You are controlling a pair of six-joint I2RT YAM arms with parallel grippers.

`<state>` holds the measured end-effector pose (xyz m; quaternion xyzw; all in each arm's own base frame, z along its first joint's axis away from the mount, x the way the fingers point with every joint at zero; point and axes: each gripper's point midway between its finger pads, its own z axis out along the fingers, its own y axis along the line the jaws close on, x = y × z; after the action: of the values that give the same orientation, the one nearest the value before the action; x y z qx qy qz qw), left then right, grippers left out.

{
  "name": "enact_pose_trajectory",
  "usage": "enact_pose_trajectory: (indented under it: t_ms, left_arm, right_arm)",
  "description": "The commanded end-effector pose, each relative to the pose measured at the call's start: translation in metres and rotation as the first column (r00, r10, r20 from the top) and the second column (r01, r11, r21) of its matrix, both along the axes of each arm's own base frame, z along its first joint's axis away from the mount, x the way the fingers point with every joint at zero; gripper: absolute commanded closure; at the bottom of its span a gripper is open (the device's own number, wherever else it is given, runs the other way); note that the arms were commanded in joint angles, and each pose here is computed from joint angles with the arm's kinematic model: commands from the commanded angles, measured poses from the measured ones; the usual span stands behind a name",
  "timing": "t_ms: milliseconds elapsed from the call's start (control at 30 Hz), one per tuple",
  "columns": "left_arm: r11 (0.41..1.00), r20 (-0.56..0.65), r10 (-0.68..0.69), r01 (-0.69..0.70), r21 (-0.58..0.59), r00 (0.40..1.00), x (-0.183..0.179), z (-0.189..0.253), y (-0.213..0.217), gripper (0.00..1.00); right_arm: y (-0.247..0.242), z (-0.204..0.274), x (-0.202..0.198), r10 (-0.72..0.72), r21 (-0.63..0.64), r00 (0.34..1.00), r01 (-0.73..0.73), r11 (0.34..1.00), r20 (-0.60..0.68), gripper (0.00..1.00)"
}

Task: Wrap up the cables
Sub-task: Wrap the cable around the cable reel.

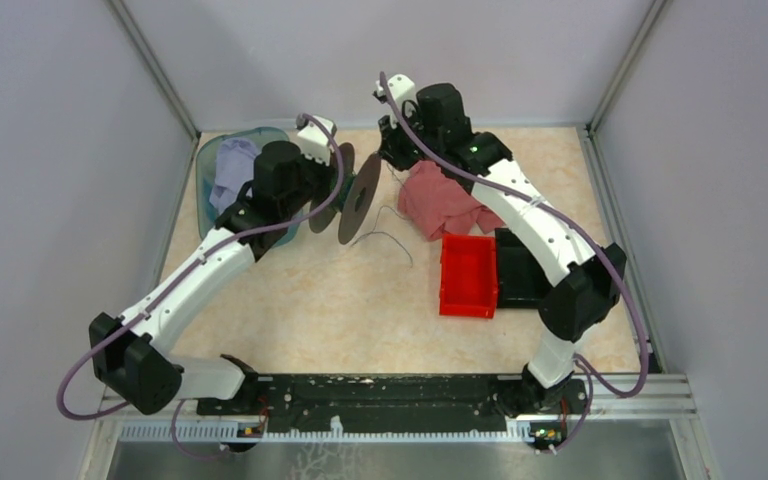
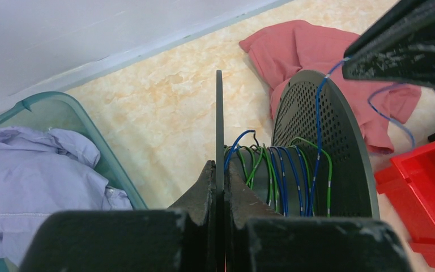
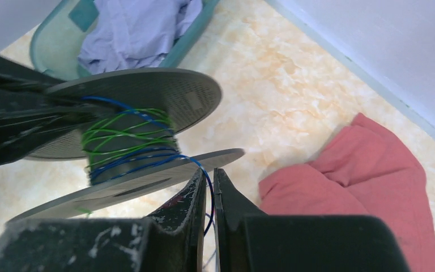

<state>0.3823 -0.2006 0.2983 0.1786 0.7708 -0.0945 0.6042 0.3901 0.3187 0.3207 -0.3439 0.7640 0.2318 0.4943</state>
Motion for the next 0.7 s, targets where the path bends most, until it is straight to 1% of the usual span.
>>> enact_pose_trajectory:
  t_ms: [0, 333, 467, 667]
  left_arm:
    - [0.998, 0.064, -0.023, 0.027, -0.059, 0.998, -0.007, 0.032, 0.000, 1.00]
    - [0.995, 0.059, -0.037, 0.043, -0.092, 0.998, -0.011, 0.042, -0.002, 1.00]
    - [0.993, 0.055, -0.046, 0.052, -0.106, 0.997, -0.012, 0.046, -0.002, 1.00]
    - [0.990, 0.056, -0.055, 0.062, -0.124, 0.997, -0.013, 0.052, 0.001, 1.00]
  right_arm:
    - [-0.017, 0.009, 0.025, -0.080, 0.017, 0.995, 0.079, 0.997, 0.066, 0.90]
    - [-0.026, -0.033, 0.029, -0.075, 0.022, 0.997, 0.075, 0.997, -0.026, 0.90]
    - [-0.034, -0.049, 0.036, -0.084, 0.006, 0.995, 0.084, 0.996, -0.052, 0.87]
    - [-0.050, -0.061, 0.051, -0.108, -0.013, 0.992, 0.108, 0.994, -0.068, 0.82]
